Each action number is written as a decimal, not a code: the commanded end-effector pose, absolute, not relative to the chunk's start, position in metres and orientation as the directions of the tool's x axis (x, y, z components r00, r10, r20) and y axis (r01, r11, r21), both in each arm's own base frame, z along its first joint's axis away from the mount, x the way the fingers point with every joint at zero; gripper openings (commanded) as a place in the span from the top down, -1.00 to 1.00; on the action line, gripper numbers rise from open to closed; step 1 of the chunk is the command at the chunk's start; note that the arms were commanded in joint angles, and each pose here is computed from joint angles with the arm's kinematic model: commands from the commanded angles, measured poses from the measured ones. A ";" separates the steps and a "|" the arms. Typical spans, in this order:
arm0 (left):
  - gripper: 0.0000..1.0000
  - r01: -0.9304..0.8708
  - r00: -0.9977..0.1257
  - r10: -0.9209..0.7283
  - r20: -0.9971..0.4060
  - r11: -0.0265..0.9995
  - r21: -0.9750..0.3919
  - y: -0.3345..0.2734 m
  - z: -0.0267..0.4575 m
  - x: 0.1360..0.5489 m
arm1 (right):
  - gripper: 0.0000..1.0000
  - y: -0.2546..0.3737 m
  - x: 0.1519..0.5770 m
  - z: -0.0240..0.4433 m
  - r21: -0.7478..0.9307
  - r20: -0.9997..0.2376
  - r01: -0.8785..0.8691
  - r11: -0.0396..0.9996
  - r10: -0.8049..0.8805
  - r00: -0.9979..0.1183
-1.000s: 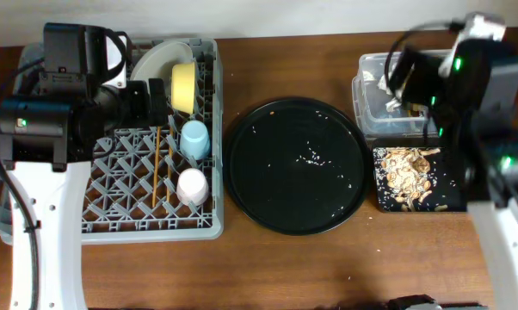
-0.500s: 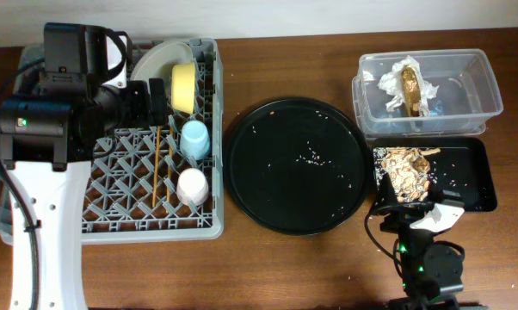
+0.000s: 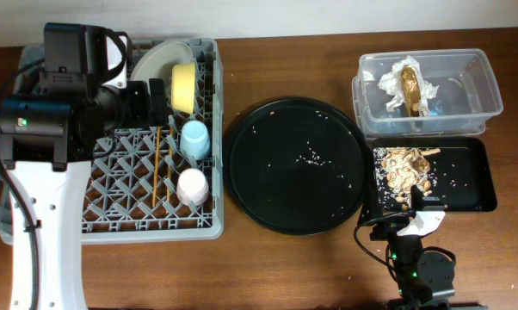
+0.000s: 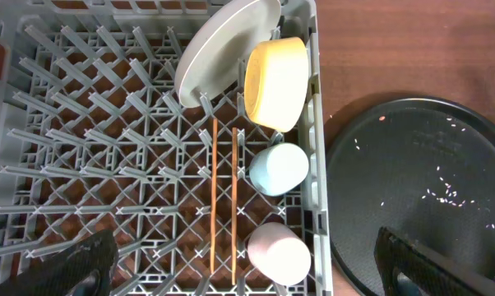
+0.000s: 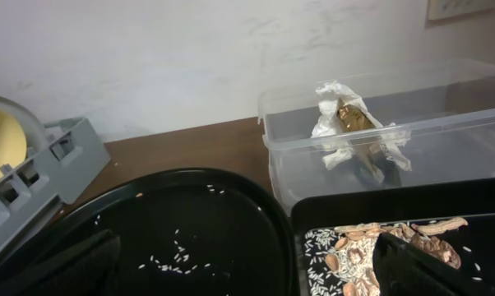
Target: Sort waste into correct bins and load items into the dishwasher rack
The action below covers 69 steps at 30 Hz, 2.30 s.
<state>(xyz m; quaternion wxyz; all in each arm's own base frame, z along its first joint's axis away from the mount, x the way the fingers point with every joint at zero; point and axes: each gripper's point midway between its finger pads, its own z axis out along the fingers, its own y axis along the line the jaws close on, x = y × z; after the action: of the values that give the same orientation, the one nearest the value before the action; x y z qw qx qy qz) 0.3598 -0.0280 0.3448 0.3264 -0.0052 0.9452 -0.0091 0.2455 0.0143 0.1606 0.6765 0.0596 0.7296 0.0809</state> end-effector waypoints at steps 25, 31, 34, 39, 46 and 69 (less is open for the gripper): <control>-0.99 -0.052 -0.303 0.012 -0.953 0.998 0.029 0.015 0.291 0.291 | -0.97 0.018 0.245 0.157 0.192 -0.978 -0.040 0.981 0.188 -0.084; -0.99 -0.077 -0.094 0.026 -0.995 0.997 0.033 0.019 0.207 0.258 | -0.97 0.018 0.245 0.157 0.192 -0.978 -0.040 0.981 0.188 -0.084; -0.99 -0.076 -0.063 0.064 -0.996 0.995 0.069 0.019 0.181 0.253 | -0.97 0.018 0.245 0.156 0.192 -0.978 -0.040 0.981 0.188 -0.084; -0.99 -0.083 -0.096 0.155 -0.983 0.983 0.163 0.023 0.156 0.247 | -0.97 0.018 0.245 0.156 0.192 -0.978 -0.040 0.981 0.188 -0.084; -0.99 -0.083 -0.095 0.155 -0.983 0.983 0.163 0.023 0.156 0.245 | -0.97 0.018 0.245 0.156 0.192 -0.978 -0.040 0.981 0.188 -0.084; -0.99 -0.083 -0.095 0.155 -0.983 0.983 0.163 0.023 0.156 0.245 | -0.97 0.018 0.245 0.156 0.192 -0.978 -0.040 0.981 0.188 -0.084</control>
<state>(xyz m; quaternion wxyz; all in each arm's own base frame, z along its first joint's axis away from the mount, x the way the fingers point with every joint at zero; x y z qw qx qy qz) 0.2449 0.0238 0.1570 0.6719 0.0148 0.7357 0.0843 0.2454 0.0161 0.1603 0.6770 0.0561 0.7290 0.0848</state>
